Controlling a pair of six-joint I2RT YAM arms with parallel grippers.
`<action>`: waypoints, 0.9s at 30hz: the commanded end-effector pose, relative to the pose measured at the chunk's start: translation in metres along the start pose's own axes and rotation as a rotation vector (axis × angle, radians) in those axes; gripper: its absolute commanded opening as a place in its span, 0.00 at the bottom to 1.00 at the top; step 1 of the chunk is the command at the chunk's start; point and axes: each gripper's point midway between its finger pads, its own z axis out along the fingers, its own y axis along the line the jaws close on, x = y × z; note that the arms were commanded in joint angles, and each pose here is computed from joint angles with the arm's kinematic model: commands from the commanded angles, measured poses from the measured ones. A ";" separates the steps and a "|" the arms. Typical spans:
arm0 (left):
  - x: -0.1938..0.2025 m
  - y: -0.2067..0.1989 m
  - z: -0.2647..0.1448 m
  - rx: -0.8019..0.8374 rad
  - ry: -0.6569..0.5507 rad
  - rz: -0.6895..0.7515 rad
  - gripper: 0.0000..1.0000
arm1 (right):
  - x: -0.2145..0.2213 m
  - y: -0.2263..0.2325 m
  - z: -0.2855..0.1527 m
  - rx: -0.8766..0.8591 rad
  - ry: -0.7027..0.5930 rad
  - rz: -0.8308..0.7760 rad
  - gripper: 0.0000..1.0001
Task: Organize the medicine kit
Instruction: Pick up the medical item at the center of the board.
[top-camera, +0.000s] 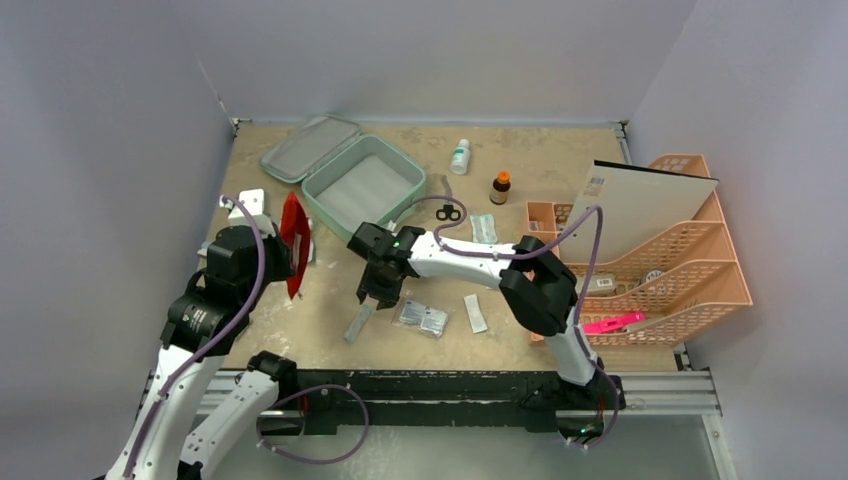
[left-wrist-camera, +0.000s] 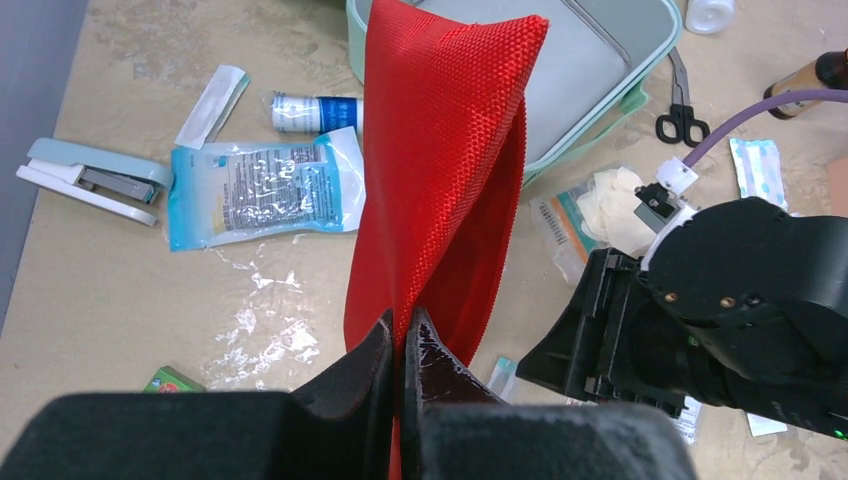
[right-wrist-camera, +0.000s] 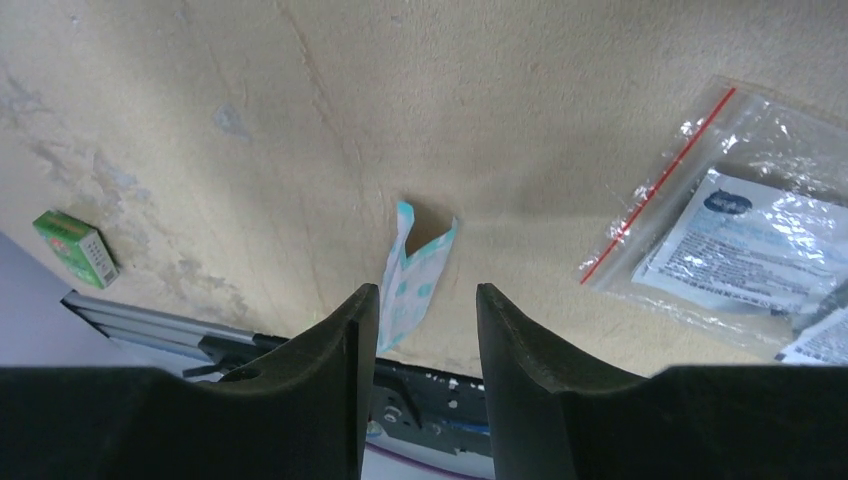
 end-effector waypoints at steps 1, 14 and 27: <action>-0.009 -0.001 -0.001 0.011 -0.046 0.012 0.00 | -0.001 0.012 -0.008 -0.003 0.002 0.042 0.44; -0.012 0.001 -0.008 0.016 -0.082 0.004 0.00 | 0.016 0.008 0.017 0.035 0.106 0.082 0.40; -0.009 -0.003 -0.001 0.025 -0.052 0.021 0.00 | -0.002 0.010 -0.001 -0.014 0.018 0.028 0.02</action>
